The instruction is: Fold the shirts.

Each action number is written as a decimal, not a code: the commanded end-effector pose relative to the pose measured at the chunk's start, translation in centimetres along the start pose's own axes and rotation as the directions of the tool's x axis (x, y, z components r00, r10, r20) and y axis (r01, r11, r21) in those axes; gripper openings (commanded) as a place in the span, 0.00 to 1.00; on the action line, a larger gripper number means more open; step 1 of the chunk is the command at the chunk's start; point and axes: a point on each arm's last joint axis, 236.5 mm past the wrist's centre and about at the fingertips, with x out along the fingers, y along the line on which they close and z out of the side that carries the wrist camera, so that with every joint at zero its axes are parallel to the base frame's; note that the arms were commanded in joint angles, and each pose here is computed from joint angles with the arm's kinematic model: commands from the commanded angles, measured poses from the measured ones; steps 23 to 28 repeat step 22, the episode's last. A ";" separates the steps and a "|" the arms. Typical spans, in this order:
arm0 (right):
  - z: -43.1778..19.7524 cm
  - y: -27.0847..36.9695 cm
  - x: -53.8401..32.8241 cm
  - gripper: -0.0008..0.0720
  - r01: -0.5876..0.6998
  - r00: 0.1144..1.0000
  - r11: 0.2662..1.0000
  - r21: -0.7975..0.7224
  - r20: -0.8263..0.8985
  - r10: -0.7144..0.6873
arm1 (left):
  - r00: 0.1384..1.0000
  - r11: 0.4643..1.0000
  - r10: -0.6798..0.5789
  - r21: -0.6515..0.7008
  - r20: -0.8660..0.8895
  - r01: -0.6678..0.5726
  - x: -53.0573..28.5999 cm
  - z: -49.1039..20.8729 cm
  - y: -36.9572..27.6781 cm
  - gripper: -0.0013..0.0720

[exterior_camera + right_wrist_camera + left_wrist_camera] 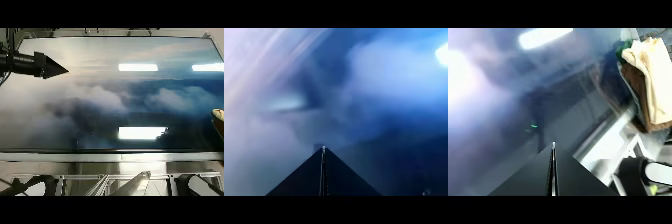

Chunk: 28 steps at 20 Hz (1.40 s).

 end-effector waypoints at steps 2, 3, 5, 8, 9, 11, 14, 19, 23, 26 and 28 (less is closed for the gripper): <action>-16.9 8.0 9.3 0.02 -0.198 0.968 0.950 -0.241 -0.202 0.151 | 0.999 0.993 -0.003 -0.117 -0.046 -0.002 2.8 -9.1 0.3 0.04; -20.5 7.8 11.0 0.02 -0.212 0.962 0.941 -0.264 -0.228 0.153 | 0.997 0.990 -0.011 -0.143 -0.075 0.001 3.8 -12.0 0.6 0.04; -25.1 6.7 13.1 0.02 -0.218 0.953 0.931 -0.293 -0.270 0.138 | 0.992 0.979 -0.023 -0.203 -0.128 -0.003 5.6 -17.3 1.3 0.04; -26.9 6.4 13.6 0.02 -0.222 0.940 0.931 -0.289 -0.318 0.126 | 0.992 0.971 -0.007 -0.237 -0.128 -0.024 6.4 -20.8 2.0 0.04; -26.8 6.4 13.6 0.02 -0.222 0.941 0.931 -0.289 -0.313 0.127 | 0.993 0.972 -0.001 -0.234 -0.120 -0.028 6.3 -21.3 1.9 0.05; -26.9 6.5 13.6 0.02 -0.224 0.940 0.933 -0.282 -0.316 0.130 | 0.995 0.976 0.008 -0.217 -0.104 -0.031 6.1 -21.5 1.7 0.04; -26.8 6.5 13.6 0.03 -0.224 0.940 0.933 -0.283 -0.316 0.130 | 0.997 0.983 0.015 -0.179 -0.076 -0.029 5.6 -21.3 0.9 0.04; -26.9 6.5 13.6 0.03 -0.224 0.940 0.933 -0.282 -0.316 0.130 | 0.999 0.993 0.035 -0.113 -0.017 -0.036 4.7 -20.5 -0.1 0.04; -26.9 6.5 13.6 0.03 -0.224 0.940 0.933 -0.282 -0.316 0.130 | 0.997 0.996 0.057 -0.070 0.045 -0.054 4.0 -19.6 -0.6 0.04; -26.9 6.5 13.6 0.03 -0.224 0.940 0.933 -0.282 -0.316 0.130 | 0.997 0.996 0.057 -0.070 0.045 -0.054 4.0 -19.6 -0.6 0.04; -26.9 6.5 13.6 0.03 -0.224 0.940 0.933 -0.282 -0.316 0.130 | 0.997 0.996 0.057 -0.070 0.045 -0.054 4.0 -19.6 -0.6 0.04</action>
